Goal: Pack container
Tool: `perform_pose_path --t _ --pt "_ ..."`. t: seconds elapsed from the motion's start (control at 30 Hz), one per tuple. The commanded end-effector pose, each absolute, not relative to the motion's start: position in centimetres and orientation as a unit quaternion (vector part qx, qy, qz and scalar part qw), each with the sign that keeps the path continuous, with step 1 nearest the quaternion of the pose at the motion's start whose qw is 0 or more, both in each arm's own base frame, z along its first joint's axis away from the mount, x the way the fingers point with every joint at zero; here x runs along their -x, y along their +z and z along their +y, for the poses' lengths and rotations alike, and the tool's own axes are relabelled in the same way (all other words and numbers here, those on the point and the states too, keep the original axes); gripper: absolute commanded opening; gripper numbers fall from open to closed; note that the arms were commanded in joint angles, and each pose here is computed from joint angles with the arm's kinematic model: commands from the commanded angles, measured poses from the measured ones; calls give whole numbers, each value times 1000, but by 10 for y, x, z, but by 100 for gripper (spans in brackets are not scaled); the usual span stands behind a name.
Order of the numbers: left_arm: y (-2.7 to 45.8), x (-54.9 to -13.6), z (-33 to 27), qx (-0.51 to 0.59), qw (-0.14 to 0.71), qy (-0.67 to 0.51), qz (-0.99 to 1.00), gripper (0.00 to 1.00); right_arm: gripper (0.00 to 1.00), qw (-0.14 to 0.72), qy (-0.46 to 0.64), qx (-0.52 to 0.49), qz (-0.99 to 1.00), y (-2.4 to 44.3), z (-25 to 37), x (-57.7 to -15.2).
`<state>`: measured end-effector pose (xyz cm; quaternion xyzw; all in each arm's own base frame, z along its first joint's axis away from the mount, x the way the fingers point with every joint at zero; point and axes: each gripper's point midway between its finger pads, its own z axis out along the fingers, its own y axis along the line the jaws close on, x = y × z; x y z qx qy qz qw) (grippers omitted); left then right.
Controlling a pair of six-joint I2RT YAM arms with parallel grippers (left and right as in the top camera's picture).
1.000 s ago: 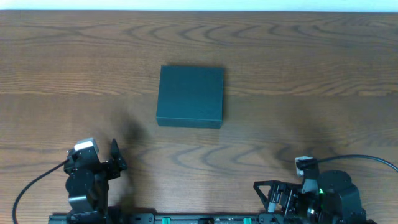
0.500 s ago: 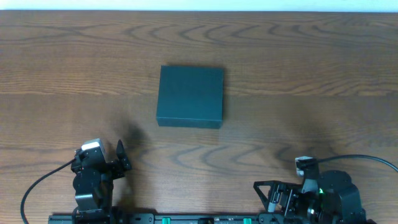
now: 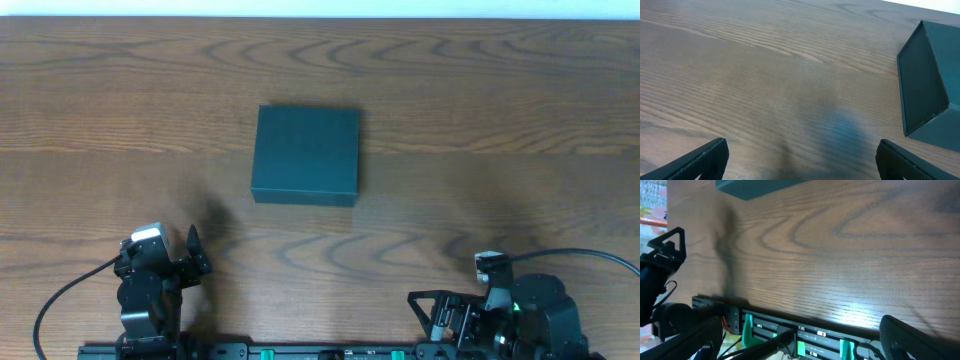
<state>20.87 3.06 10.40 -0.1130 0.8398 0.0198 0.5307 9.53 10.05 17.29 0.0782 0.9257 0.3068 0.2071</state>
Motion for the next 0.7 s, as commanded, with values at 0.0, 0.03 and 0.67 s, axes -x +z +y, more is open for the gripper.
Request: perform_pose_path --t 0.0,0.03,0.67 --pt "99 -209 31 106 530 25 841 95 99 203 311 -76 925 173 102 -93" --pt "99 -209 31 106 530 25 841 95 99 203 311 -76 925 173 102 -93" --pt "99 -209 31 106 530 25 841 95 99 535 146 69 830 200 68 -189"
